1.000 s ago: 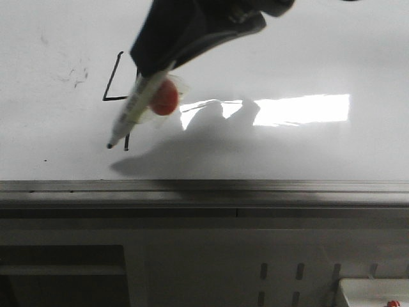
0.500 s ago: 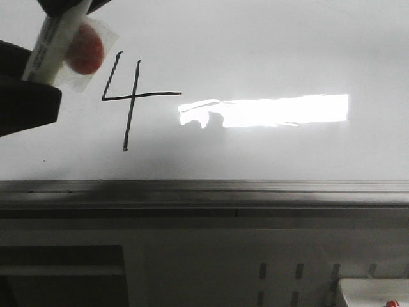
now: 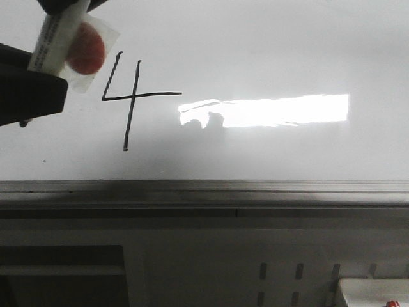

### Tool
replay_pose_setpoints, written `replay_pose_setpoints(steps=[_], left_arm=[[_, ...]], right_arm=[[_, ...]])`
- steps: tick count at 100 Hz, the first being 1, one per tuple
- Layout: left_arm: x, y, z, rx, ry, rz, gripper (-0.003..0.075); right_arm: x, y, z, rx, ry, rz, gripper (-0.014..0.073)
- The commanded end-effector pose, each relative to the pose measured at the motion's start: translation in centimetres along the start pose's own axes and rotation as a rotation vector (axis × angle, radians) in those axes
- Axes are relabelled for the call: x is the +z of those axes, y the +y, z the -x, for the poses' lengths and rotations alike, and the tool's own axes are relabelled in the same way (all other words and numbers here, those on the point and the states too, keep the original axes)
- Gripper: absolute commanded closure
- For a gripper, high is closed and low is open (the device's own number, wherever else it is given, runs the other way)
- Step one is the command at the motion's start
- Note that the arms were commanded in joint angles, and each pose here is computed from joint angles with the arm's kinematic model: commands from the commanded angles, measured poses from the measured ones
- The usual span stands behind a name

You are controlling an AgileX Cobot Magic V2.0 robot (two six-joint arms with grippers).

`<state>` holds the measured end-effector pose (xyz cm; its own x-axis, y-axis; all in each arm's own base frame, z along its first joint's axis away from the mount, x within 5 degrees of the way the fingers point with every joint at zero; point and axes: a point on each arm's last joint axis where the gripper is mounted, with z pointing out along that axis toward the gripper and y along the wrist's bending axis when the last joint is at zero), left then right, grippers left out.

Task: Write number 4 on whiteboard

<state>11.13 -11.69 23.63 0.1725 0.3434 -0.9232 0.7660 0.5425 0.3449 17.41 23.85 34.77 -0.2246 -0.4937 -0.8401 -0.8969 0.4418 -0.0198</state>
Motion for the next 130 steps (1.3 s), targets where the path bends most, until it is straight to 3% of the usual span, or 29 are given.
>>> replay_pose_setpoints(steps=[1,12,21,33,54,75,101,113,130], left_arm=[[0.1,0.6,1.7,-0.072,-0.109,0.029,0.0741],[0.1,1.0,1.6,-0.165,-0.098,0.066,0.0741],[0.1,1.9,1.2,-0.389,-0.073,0.161,0.0741],[0.3,2.9,0.5,-0.708,-0.018,0.274,0.0741],[2.5,3.3,-0.1,-0.888,0.125,0.300,0.0741],[4.4,3.3,-0.9,-0.910,0.199,0.313,0.0741],[4.7,3.6,-1.1,-0.907,0.187,0.333,0.0734],[4.6,3.6,-1.1,-0.907,0.187,0.335,0.0633],[4.6,3.7,-1.0,-0.907,0.178,0.335,0.0378]], right_arm=[[-1.8,0.0,2.0,-0.005,-0.122,-0.025,0.0410],[-2.6,-0.6,2.9,-0.010,-0.200,-0.075,0.0050],[-3.8,-1.3,3.5,-0.018,-0.281,-0.132,-0.0066],[-6.2,-1.8,4.2,-0.017,-0.363,-0.182,-0.0042],[-8.4,-1.7,4.4,-0.021,-0.413,-0.203,-0.0018],[-8.4,-1.6,4.3,-0.022,-0.397,-0.193,-0.0018],[-8.4,-1.5,4.2,-0.022,-0.387,-0.188,-0.0018],[-8.4,-1.5,4.2,-0.022,-0.386,-0.188,-0.0018],[-8.4,-1.5,4.2,-0.022,-0.385,-0.187,-0.0018]])
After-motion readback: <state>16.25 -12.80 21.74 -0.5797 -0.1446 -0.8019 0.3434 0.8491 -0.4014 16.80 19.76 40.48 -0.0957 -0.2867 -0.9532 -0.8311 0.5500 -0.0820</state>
